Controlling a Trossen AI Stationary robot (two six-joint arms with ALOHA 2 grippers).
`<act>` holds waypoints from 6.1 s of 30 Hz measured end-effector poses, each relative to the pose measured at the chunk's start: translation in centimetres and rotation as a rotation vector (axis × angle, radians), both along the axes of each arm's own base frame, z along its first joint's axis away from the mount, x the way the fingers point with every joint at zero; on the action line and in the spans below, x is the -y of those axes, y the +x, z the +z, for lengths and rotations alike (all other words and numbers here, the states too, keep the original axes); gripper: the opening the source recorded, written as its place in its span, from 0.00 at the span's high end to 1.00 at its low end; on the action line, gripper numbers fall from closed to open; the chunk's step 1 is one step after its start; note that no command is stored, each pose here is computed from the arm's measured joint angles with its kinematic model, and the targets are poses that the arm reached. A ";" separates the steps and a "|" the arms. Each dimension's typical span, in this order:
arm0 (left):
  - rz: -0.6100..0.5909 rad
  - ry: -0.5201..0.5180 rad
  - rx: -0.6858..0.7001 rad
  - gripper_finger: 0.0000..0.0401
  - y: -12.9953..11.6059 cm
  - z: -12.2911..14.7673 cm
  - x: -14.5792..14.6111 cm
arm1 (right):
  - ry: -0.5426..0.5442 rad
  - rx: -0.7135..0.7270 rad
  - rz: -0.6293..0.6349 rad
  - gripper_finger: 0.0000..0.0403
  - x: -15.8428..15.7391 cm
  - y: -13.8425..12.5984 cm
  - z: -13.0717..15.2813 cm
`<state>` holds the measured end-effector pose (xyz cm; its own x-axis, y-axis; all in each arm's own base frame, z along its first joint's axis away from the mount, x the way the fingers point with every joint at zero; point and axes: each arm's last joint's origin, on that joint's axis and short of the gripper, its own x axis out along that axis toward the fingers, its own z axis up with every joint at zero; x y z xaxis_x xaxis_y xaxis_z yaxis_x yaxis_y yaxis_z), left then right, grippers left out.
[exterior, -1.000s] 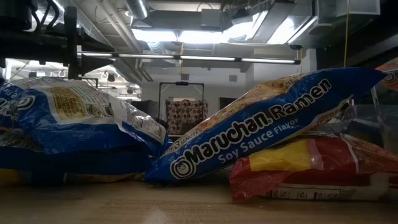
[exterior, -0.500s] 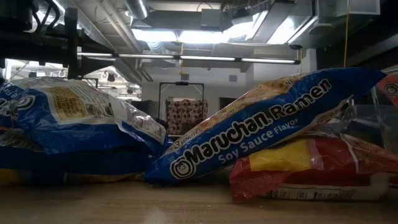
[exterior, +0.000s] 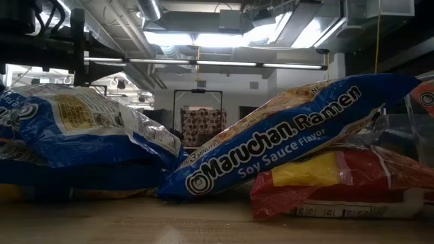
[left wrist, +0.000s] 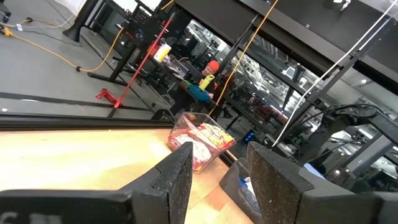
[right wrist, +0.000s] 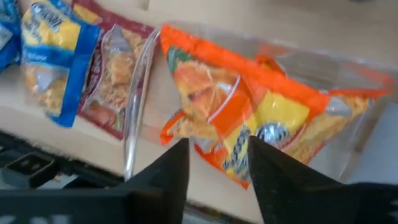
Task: Sort Maruchan noodles
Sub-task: Put the orange noodle pack into the bottom transparent bin, then put the blue noodle pack into the black bin
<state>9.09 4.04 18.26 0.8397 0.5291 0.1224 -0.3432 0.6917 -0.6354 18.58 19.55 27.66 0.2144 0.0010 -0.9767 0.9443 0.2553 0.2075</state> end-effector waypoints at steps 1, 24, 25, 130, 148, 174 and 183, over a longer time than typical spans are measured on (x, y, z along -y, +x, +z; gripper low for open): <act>0.000 0.000 0.000 0.63 0.0 0.0 0.0 | -0.008 -0.004 -0.003 0.69 0.2 0.1 -0.3; 0.000 -0.009 -0.023 0.63 0.0 -0.2 0.0 | 0.056 0.003 -0.025 0.86 1.3 1.2 -7.2; 0.000 -0.009 -0.023 0.63 0.0 -0.2 0.0 | 0.056 0.003 -0.025 0.86 1.3 1.2 -7.2; -0.050 0.042 -0.053 0.63 0.1 -0.3 0.1 | 0.299 0.286 0.855 0.08 12.7 19.1 -11.8; -0.050 0.042 -0.054 0.63 0.1 -0.3 0.1 | 0.370 0.296 0.937 0.62 12.7 19.8 -14.4; -0.051 0.041 -0.054 0.63 0.1 -0.3 0.1 | 0.209 0.274 0.590 1.00 14.1 17.5 -7.1; -0.051 0.041 -0.054 0.63 0.1 -0.3 0.1 | 0.137 0.275 0.466 1.00 14.1 16.0 -4.5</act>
